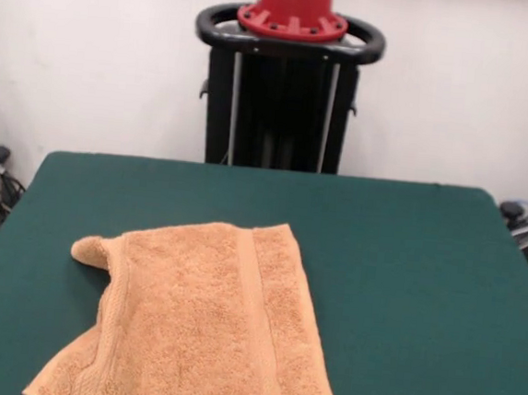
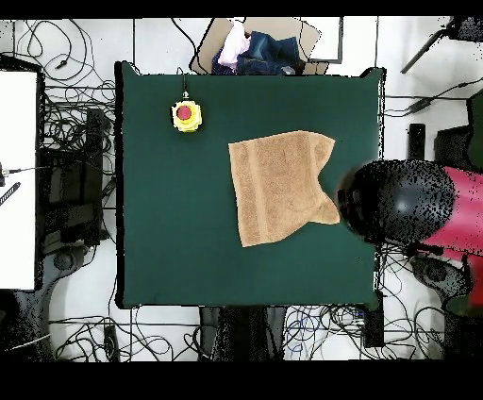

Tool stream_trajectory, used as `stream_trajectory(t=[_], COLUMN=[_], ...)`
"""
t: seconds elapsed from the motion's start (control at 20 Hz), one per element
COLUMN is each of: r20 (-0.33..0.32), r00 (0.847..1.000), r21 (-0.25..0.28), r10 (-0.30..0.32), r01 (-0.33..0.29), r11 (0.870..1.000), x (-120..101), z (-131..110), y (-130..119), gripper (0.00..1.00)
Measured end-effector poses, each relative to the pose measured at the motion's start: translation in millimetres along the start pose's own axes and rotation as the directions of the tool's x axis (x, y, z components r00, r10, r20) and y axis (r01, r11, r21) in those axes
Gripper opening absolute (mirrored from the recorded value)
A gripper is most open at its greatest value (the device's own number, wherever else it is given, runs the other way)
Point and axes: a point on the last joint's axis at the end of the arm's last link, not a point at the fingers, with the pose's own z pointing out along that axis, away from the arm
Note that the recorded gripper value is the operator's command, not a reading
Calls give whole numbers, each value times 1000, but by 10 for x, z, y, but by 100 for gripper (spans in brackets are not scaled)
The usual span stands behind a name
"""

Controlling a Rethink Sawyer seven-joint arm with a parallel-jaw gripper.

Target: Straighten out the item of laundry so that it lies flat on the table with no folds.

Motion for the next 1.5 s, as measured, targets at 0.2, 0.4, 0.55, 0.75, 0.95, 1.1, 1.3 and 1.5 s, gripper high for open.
stream_trajectory(t=[0.2,0.4,0.55,0.75,0.95,1.1,1.3,1.5], r20=[120,167,195,188,168,142,131,116], r00=[989,979,970,970,973,977,978,981], r21=[43,46,34,-4,-49,-84,-107,-126], r10=[-84,-120,-147,-155,-156,-161,-161,-154], r01=[80,113,143,159,166,174,175,169], r11=[996,992,989,987,985,981,979,978], x=[-429,-582,-678,-710,-725,-690,-655,-584], z=[261,484,747,1060,1311,1550,1762,2016], y=[381,591,811,1046,1262,1420,1494,1545], gripper=[100,100,100,100,100,100,100,100])
